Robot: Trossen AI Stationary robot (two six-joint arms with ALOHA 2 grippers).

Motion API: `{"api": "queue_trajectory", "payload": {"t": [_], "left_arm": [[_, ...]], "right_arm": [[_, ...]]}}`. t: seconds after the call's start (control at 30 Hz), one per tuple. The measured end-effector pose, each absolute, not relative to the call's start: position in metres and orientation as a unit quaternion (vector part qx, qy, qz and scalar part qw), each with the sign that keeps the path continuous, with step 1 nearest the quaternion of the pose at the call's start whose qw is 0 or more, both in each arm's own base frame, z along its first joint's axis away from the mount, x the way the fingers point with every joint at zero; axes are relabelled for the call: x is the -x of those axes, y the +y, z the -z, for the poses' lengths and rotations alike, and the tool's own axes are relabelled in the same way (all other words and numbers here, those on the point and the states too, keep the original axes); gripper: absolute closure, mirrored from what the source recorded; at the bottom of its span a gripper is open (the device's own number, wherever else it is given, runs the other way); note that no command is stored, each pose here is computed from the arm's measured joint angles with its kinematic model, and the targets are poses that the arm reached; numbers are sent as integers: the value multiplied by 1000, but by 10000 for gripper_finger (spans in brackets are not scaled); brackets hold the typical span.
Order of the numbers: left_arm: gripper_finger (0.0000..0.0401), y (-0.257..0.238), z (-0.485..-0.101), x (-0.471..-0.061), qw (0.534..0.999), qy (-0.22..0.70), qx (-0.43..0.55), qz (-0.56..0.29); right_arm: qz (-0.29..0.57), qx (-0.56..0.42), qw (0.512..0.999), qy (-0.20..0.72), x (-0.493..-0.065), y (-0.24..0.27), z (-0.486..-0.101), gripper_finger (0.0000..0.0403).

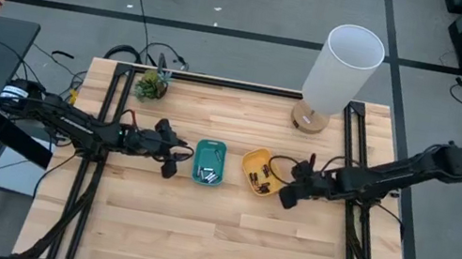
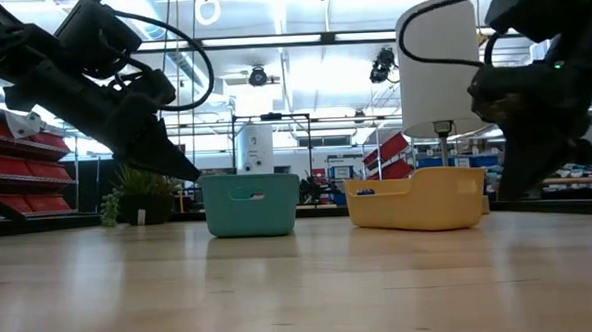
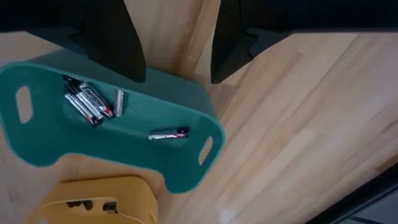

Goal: Sort batteries
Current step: Move the yellow bin to the center of the table, then adjust the bins

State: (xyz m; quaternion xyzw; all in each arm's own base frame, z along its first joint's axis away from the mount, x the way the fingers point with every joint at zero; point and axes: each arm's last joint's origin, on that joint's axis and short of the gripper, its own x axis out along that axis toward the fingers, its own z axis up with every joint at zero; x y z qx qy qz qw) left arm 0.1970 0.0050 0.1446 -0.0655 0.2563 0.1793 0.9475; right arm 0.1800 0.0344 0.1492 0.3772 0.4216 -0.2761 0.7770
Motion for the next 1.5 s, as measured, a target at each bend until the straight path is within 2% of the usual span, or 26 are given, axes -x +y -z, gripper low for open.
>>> {"api": "queue_trajectory", "payload": {"t": [0.17,0.43,0.6,0.83,1.0,1.23,1.5], "left_arm": [[204,6,-150,-200,952,222,66,-198],[204,6,-153,-201,956,208,70,-197],[204,6,-152,-201,955,209,77,-198],[204,5,-127,-199,934,290,90,-189],[204,5,-119,-209,939,275,86,-188],[204,4,-112,-221,948,254,80,-175],[204,4,-107,-234,951,246,74,-169]], "right_arm": [[245,-374,809,381,-198,39,-145,358],[147,-367,861,319,-228,48,-142,370],[123,-356,867,325,-233,50,-137,378],[116,-334,889,290,-229,50,-153,398],[143,-302,898,285,-215,45,-167,402],[299,-262,851,342,-194,26,-153,403],[287,-249,868,319,-220,13,-138,403]]}}
